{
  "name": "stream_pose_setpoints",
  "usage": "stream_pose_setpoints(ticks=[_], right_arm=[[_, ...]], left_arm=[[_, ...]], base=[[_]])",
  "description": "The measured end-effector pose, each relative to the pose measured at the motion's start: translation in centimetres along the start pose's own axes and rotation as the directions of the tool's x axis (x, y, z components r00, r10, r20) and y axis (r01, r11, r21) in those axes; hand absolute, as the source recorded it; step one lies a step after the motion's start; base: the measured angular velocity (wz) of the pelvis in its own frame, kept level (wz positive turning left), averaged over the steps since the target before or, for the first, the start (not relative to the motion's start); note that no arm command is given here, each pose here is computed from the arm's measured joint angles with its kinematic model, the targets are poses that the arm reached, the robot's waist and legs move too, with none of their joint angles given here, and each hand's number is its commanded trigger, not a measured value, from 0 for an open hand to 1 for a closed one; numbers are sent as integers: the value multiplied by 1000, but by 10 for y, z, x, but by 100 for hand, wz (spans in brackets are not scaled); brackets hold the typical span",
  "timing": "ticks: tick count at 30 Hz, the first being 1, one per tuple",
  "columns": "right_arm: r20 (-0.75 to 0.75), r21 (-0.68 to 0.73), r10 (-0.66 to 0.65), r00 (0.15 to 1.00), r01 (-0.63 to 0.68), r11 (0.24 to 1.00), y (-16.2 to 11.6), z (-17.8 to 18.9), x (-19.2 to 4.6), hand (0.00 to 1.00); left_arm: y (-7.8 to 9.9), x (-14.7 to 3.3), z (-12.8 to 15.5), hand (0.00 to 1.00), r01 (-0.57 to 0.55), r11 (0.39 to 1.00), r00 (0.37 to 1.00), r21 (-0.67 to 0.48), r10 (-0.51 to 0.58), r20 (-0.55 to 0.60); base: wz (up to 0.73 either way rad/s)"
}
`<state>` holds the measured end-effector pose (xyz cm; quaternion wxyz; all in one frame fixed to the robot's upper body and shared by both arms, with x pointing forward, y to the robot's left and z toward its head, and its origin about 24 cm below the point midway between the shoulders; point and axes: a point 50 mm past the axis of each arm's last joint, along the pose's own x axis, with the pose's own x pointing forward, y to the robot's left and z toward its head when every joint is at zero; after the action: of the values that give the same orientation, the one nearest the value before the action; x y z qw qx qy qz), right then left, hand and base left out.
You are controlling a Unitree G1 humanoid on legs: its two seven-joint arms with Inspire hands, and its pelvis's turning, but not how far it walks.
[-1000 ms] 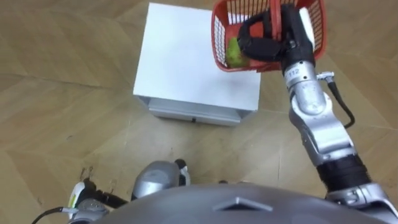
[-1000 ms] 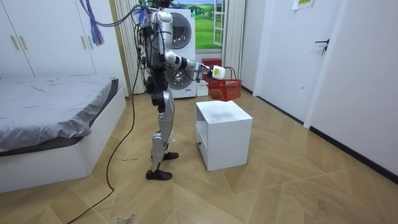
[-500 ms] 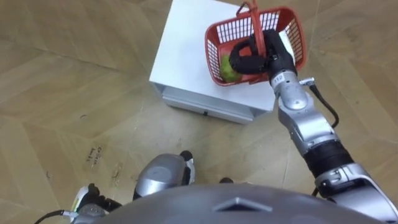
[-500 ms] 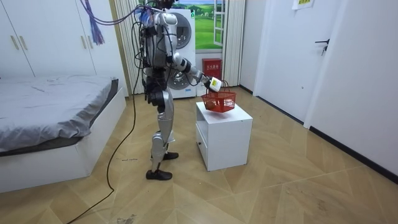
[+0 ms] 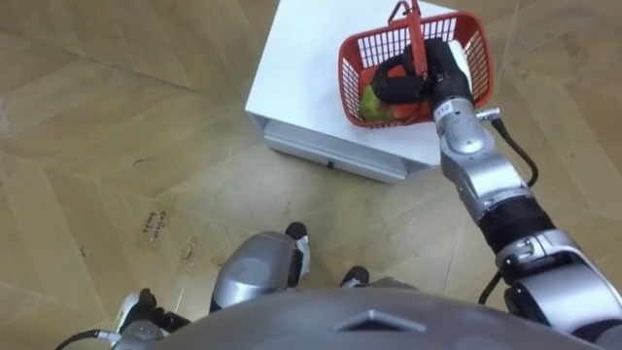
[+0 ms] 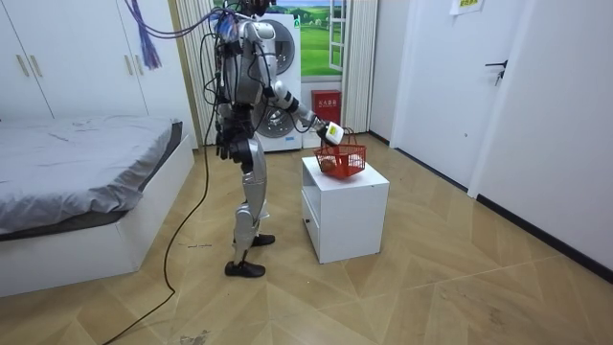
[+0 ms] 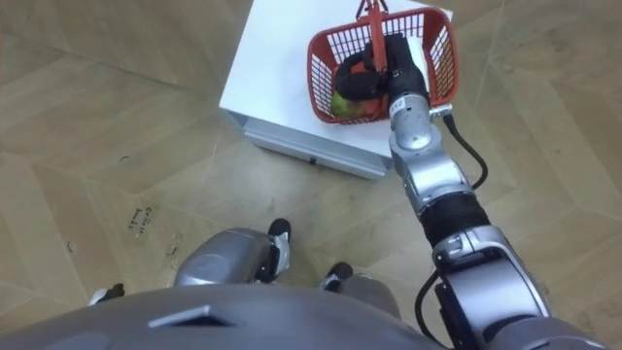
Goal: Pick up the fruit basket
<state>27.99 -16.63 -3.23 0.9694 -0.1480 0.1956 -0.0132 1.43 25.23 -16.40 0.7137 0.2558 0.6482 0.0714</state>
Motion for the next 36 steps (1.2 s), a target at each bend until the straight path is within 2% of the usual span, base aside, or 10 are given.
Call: stream_pose_setpoints(ticks=[12,13,14,15,25,36], right_arm=[[-56,63,-49,997,52,997,-17,-10,2,100],[-58,70,-48,997,52,996,-17,-10,2,87],[-58,71,-49,997,53,996,-17,-10,2,14],[-58,72,-49,997,53,996,-17,-10,2,0],[-108,122,-65,992,78,990,-27,-15,7,0],[-148,152,-28,989,51,987,-27,-25,5,0]], left_arm=[[2,0,-3,0,12,1000,1000,8,-12,-3],[2,0,-5,0,10,1000,1000,10,-10,-7],[3,0,-5,0,10,1000,1000,11,-10,-10],[3,0,-6,0,10,1000,1000,11,-10,-11],[3,0,-7,0,22,1000,1000,12,-22,-13],[1,-1,-14,0,31,999,999,9,-31,-31]], base=[[2],[0],[0],[0],[1],[0]])
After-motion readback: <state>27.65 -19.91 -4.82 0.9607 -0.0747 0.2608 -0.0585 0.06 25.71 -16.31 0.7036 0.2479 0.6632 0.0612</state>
